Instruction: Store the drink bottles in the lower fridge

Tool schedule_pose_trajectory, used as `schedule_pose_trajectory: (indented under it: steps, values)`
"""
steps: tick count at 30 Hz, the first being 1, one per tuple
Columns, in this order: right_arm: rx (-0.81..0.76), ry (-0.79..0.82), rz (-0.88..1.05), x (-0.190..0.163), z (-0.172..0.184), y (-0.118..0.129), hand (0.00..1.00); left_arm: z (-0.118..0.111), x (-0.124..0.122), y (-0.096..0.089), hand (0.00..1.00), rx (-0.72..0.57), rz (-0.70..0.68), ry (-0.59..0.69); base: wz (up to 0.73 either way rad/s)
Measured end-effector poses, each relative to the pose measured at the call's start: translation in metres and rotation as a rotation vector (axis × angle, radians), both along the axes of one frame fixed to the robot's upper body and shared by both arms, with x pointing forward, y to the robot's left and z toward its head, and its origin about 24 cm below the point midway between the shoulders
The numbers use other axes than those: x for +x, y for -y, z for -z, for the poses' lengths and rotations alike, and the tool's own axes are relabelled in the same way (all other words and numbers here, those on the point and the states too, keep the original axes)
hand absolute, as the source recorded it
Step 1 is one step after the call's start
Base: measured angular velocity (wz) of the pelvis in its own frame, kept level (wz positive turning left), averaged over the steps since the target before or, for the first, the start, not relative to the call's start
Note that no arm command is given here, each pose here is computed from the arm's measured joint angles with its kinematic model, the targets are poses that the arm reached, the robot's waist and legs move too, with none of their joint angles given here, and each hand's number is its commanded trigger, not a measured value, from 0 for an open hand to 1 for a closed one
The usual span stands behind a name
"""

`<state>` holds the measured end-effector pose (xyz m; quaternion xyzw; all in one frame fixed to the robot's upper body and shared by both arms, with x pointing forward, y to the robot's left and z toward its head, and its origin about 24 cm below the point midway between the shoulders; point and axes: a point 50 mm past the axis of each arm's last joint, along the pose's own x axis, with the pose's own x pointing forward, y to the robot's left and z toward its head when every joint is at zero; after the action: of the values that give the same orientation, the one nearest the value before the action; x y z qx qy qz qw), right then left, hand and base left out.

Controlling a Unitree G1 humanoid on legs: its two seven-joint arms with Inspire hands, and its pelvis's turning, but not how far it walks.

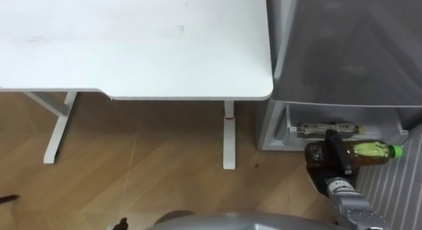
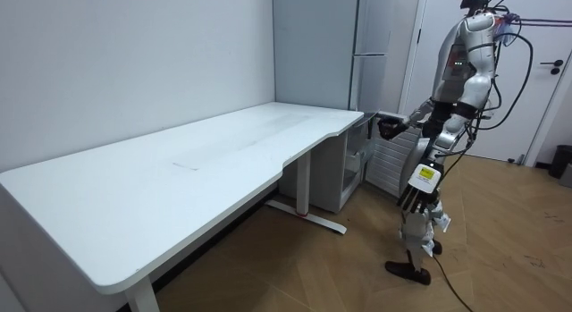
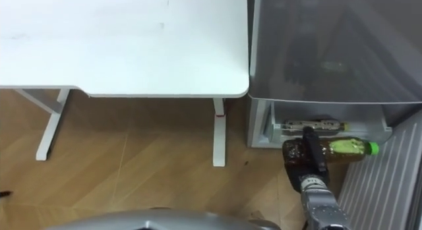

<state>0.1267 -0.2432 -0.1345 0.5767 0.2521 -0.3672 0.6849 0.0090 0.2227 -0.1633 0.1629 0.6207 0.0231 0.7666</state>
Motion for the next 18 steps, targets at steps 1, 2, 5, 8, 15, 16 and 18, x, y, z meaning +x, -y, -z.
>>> schedule_pose_trajectory:
  steps: [1,2,5,8,15,16,18]
  values:
    - [-0.001,0.000,-0.001,0.005,-0.001,0.002,1.00,0.000,0.003,0.000,0.00,-0.007,0.004,0.004,0.06]
    - [-0.003,0.001,0.001,0.012,-0.002,0.004,1.00,0.000,0.008,0.001,0.00,-0.013,0.009,0.016,0.06]
    - [-0.003,0.037,0.015,0.041,-0.011,0.006,1.00,-0.002,0.026,-0.002,0.00,-0.007,0.004,0.061,0.02]
    - [0.000,0.077,0.010,0.076,-0.023,0.004,1.00,-0.005,0.049,-0.007,0.00,0.009,0.015,0.112,0.00]
    - [-0.009,0.090,0.031,0.104,-0.039,0.016,1.00,-0.015,0.094,-0.013,0.00,0.029,0.049,0.220,0.07]
    - [-0.007,0.094,0.045,0.110,-0.043,0.019,1.00,-0.016,0.100,-0.012,0.00,0.028,0.054,0.234,0.00]
    - [-0.013,0.097,0.050,0.114,-0.047,0.022,1.00,-0.018,0.110,-0.010,0.00,0.020,0.057,0.258,0.00]
